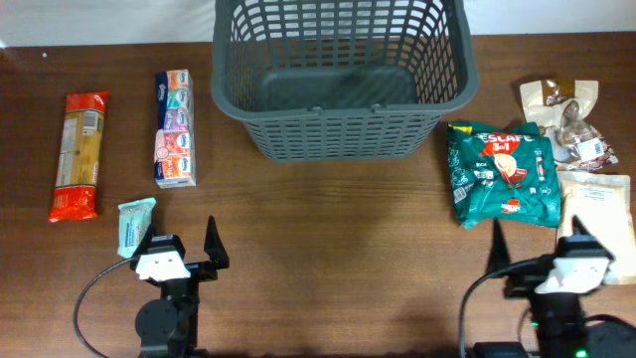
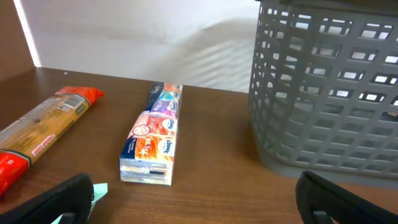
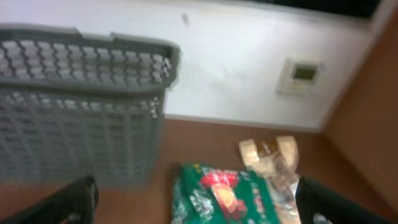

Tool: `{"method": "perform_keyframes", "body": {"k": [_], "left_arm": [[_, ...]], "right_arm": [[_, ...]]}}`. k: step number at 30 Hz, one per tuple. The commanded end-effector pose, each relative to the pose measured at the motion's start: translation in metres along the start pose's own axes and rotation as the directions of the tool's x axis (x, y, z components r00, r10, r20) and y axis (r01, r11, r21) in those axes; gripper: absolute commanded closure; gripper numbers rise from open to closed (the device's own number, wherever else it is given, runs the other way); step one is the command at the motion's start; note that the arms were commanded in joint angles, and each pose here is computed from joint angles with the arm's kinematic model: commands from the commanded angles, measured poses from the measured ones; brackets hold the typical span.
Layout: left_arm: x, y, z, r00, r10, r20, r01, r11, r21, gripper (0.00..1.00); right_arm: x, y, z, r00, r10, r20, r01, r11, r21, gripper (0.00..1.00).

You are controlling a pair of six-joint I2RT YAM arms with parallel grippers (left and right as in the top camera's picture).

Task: Pack container
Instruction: 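Move the right gripper over the green Nescafe bag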

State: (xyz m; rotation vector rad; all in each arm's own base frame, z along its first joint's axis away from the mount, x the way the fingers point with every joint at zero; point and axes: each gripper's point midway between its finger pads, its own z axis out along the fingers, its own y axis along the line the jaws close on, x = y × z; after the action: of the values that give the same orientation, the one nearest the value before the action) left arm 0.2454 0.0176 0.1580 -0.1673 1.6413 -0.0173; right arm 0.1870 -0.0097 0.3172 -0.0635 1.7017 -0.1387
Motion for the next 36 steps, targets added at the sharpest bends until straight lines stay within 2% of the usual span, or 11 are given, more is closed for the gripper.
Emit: {"method": "perform_keyframes", "body": {"k": [1, 6, 10, 13, 23, 26, 28, 36], "left_arm": [[0.000, 0.002, 0.000, 1.000, -0.002, 0.005, 0.002, 1.000, -0.011, 0.01], [0.000, 0.002, 0.000, 1.000, -0.002, 0.005, 0.002, 1.000, -0.010, 0.01], [0.000, 0.002, 0.000, 1.000, -0.002, 0.005, 0.002, 1.000, -0.011, 0.01], [0.000, 0.002, 0.000, 1.000, -0.002, 0.005, 0.002, 1.000, -0.010, 0.01], [0.000, 0.002, 0.000, 1.000, -0.002, 0.005, 0.002, 1.000, -0.010, 0.01], [0.000, 0.002, 0.000, 1.000, -0.002, 0.005, 0.002, 1.000, -0.011, 0.01], [0.000, 0.002, 0.000, 1.000, -0.002, 0.005, 0.002, 1.000, -0.010, 0.01], [0.000, 0.002, 0.000, 1.000, -0.002, 0.005, 0.002, 1.000, -0.011, 0.01]], "right_arm": [[-0.024, -0.022, -0.001, 0.994, -0.020, -0.110, 0.031, 0.995, 0.096, 0.01], [-0.045, -0.026, 0.002, 0.933, -0.041, -0.358, 0.067, 0.996, 0.060, 0.01], [-0.058, -0.014, -0.003, 0.868, -0.058, -0.493, 0.042, 0.998, -0.043, 0.01], [-0.060, -0.013, 0.003, 0.835, -0.064, -0.546, 0.040, 0.998, -0.057, 0.01], [-0.050, -0.025, 0.057, 0.787, -0.072, -0.612, 0.095, 0.995, 0.005, 0.01], [-0.050, -0.049, 0.071, 0.772, -0.069, -0.632, 0.181, 0.977, 0.115, 0.01], [-0.052, -0.058, 0.081, 0.780, -0.044, -0.625, 0.196, 0.965, 0.176, 0.01], [-0.058, -0.070, 0.108, 0.806, -0.023, -0.591, 0.183, 0.960, 0.212, 0.01]]}}
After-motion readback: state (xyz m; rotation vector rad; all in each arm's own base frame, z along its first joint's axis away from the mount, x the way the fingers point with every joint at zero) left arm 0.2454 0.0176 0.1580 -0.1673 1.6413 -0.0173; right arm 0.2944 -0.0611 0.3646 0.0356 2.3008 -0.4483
